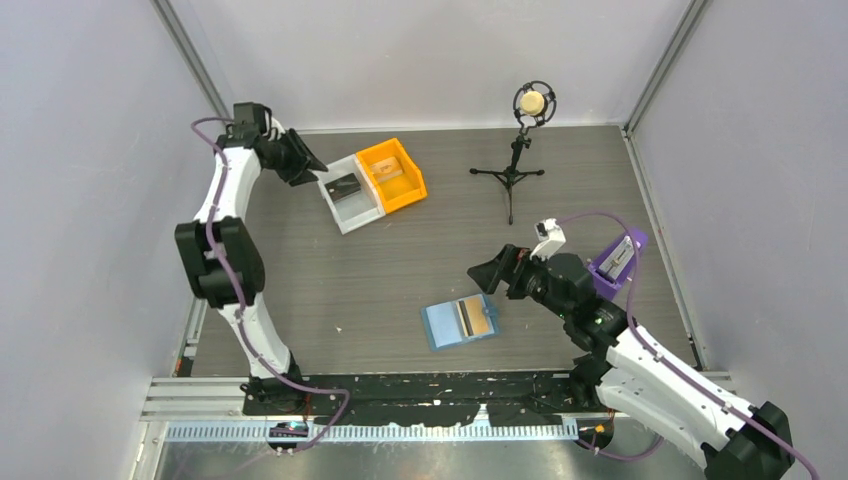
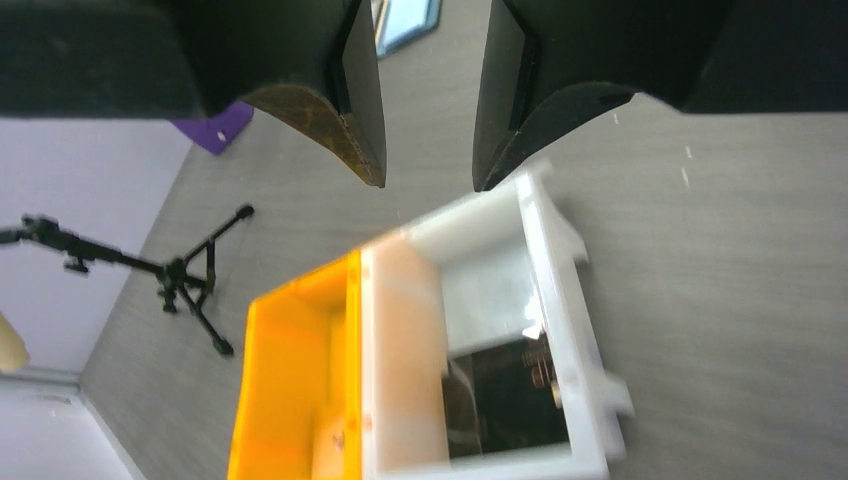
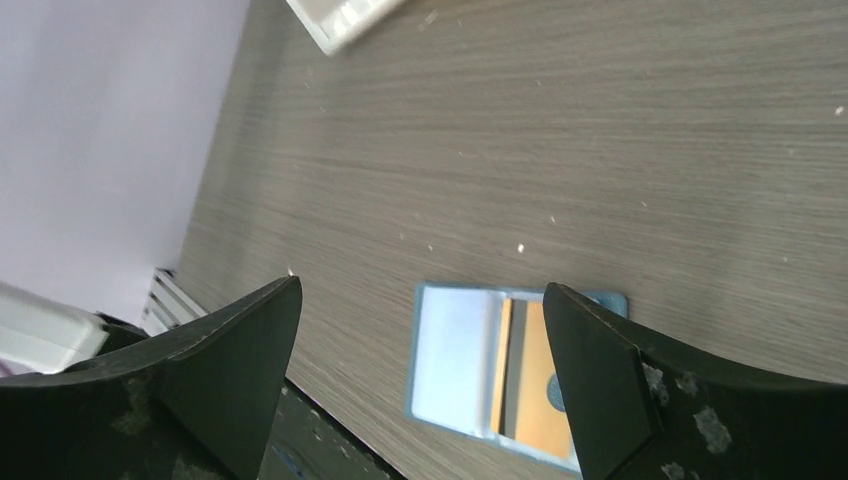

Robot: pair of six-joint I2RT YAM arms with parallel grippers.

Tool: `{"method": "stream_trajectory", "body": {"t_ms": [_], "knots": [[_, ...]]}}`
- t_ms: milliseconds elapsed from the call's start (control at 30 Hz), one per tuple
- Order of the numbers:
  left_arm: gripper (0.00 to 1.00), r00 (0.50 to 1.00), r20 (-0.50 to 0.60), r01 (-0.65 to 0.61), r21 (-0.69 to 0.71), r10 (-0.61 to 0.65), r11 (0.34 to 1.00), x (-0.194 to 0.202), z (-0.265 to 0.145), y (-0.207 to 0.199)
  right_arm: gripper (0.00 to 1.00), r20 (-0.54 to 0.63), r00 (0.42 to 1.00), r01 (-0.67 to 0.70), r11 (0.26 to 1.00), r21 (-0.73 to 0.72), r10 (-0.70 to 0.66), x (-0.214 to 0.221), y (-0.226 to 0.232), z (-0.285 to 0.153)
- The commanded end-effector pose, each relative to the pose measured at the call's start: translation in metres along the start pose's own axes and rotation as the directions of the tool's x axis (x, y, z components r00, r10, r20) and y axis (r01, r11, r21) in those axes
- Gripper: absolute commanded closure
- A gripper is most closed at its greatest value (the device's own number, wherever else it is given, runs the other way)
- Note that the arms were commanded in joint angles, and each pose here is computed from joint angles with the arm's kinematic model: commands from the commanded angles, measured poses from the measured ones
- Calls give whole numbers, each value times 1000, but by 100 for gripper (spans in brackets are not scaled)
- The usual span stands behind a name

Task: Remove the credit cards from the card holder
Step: Place the credit card in the storage box, then remove the credit card from the card holder.

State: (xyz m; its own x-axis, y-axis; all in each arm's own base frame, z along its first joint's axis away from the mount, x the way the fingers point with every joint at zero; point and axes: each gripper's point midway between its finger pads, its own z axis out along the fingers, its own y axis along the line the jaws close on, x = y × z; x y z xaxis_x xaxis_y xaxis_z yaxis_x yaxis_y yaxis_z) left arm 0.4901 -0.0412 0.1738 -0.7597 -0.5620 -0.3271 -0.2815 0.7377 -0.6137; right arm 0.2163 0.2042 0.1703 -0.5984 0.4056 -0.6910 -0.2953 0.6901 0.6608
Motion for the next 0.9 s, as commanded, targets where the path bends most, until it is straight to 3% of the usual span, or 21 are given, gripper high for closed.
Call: {"method": "stream_trajectory", "body": {"t_ms": [0, 67, 200, 367, 567, 867], "knots": [[60, 997, 42, -68, 81, 64, 994, 38, -51, -33, 3, -119, 988, 98, 995, 18, -95, 11, -1, -2], [60, 992, 66, -115, 120, 107, 986, 60, -66, -44, 7, -163, 979, 128, 991, 31, -121, 19, -7, -2], [57, 977, 13, -210, 174, 211, 962, 131, -74, -55, 17, -243, 957, 172, 984, 33, -159, 38, -19, -2], [56, 957, -20, -272, 268, 288, 924, 203, -81, -65, 50, -307, 943, 132, 991, -15, -130, 59, -17, -1], [56, 939, -82, -283, 363, 333, 888, 279, -81, -63, 52, -320, 941, 104, 994, -26, -107, 70, -21, 4], [56, 912, -131, -298, 442, 389, 846, 348, -77, -71, 52, -381, 922, 75, 997, -14, -75, 85, -25, 11]]}}
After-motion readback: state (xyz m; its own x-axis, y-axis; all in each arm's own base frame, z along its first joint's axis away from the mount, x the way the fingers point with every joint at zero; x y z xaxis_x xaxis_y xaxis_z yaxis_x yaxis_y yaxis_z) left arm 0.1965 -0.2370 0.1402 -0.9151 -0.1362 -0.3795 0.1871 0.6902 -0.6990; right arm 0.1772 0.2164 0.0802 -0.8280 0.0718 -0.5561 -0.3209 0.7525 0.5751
